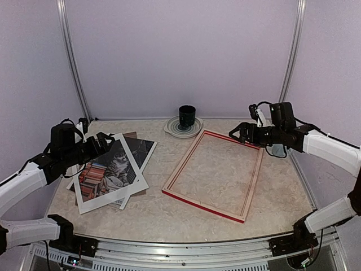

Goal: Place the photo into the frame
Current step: Pick up the glass panel from the mat board, then place the glass panel at the frame body.

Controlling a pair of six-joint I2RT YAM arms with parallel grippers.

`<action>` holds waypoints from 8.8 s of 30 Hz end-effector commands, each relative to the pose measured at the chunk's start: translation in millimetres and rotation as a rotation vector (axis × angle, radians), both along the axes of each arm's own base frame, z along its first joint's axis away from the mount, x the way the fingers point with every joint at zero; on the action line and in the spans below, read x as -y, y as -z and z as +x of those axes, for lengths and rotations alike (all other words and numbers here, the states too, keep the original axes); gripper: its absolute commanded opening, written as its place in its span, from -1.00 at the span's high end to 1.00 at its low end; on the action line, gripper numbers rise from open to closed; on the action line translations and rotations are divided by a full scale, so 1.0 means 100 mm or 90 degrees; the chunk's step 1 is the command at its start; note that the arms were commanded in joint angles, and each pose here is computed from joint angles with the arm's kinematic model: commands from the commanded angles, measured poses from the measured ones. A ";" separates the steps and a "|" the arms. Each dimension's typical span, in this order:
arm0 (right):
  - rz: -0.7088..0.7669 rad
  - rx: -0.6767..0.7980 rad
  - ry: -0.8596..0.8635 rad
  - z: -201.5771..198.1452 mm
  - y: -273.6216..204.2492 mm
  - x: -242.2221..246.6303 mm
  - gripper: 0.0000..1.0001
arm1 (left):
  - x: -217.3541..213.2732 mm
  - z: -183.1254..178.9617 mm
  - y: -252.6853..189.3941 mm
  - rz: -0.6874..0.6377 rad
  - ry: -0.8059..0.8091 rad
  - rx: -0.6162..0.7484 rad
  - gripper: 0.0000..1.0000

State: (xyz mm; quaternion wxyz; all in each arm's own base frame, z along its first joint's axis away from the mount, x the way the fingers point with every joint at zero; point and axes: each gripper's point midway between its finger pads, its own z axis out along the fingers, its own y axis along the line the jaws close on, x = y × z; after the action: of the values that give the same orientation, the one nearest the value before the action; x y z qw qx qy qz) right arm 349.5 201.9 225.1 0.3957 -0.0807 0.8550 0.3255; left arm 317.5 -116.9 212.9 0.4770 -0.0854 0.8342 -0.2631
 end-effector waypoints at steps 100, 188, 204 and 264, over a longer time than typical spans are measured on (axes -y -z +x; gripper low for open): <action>0.090 -0.365 -0.275 -0.11 1.70 -3.68 -0.97 | 0.45 -0.48 1.72 0.024 0.059 -0.145 -0.98; 0.245 -0.372 -0.333 -0.12 1.20 -3.58 1.00 | 0.64 -0.52 0.91 -0.057 0.101 -0.057 -0.98; 0.218 -0.318 -0.286 -0.25 0.90 -3.22 1.00 | 0.39 -0.54 0.70 -0.021 0.043 -0.018 -0.98; 0.179 -0.215 0.066 -0.73 0.94 -0.31 1.00 | -0.02 -0.40 -0.42 0.121 0.042 0.067 -0.98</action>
State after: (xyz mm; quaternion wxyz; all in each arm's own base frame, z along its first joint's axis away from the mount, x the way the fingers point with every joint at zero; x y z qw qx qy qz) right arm 274.7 250.8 134.7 0.2532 0.0555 0.8573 0.4448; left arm 277.0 -117.4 242.8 0.5103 -0.0157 0.8357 -0.2025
